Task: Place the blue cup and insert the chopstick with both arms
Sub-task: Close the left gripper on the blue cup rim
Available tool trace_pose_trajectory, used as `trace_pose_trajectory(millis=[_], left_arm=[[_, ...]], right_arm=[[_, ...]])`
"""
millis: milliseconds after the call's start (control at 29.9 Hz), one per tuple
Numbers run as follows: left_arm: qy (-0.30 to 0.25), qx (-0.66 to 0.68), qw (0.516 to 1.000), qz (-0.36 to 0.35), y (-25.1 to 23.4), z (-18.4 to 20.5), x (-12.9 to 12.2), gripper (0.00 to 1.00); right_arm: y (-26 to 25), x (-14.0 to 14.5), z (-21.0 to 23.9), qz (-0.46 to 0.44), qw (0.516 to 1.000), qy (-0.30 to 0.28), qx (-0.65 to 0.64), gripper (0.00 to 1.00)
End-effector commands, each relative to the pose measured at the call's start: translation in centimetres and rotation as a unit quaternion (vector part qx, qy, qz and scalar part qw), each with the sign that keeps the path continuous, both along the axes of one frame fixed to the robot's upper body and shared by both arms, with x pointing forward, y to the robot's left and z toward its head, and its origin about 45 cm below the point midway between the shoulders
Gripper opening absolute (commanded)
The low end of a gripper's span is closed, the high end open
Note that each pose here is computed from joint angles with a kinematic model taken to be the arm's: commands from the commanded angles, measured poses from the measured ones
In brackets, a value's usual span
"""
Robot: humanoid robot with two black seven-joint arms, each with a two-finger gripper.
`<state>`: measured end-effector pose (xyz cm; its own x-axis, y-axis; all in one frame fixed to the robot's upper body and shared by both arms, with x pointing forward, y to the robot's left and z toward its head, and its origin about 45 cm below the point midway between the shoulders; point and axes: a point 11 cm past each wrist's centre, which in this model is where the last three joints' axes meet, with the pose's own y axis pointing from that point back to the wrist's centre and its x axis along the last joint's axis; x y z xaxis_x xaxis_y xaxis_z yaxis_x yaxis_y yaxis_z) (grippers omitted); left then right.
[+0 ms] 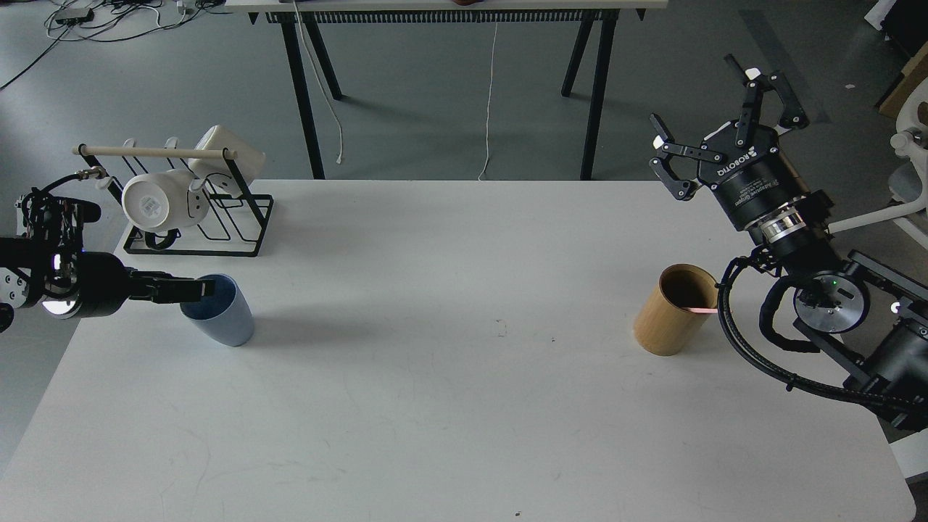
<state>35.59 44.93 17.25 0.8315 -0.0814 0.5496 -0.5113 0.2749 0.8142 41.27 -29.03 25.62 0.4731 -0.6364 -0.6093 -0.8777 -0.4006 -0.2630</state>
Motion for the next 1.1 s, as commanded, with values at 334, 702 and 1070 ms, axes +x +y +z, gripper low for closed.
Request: trace_pose_trajectory(millis=[334,702,1070], left_arm=[[0.025,0.022,0.999,0.007,1.0,-2.3,-1.1,0.51],[0.007,0.026,1.000,0.003,1.2,-2.1,-0.9,0.36],[-0.001,0.025,1.000,0.001,1.0,-1.9,-0.7,0.00]], right_arm=[[-0.3,-0.3,-0.4,-0.003,1.000,0.005,0.000,0.99],[-0.4,-0.4,-0.7,-0.004,1.000,0.009,0.000,0.99],[-0.6,-0.6,-1.2,-0.007,1.000,0.014,-0.001,0.99]])
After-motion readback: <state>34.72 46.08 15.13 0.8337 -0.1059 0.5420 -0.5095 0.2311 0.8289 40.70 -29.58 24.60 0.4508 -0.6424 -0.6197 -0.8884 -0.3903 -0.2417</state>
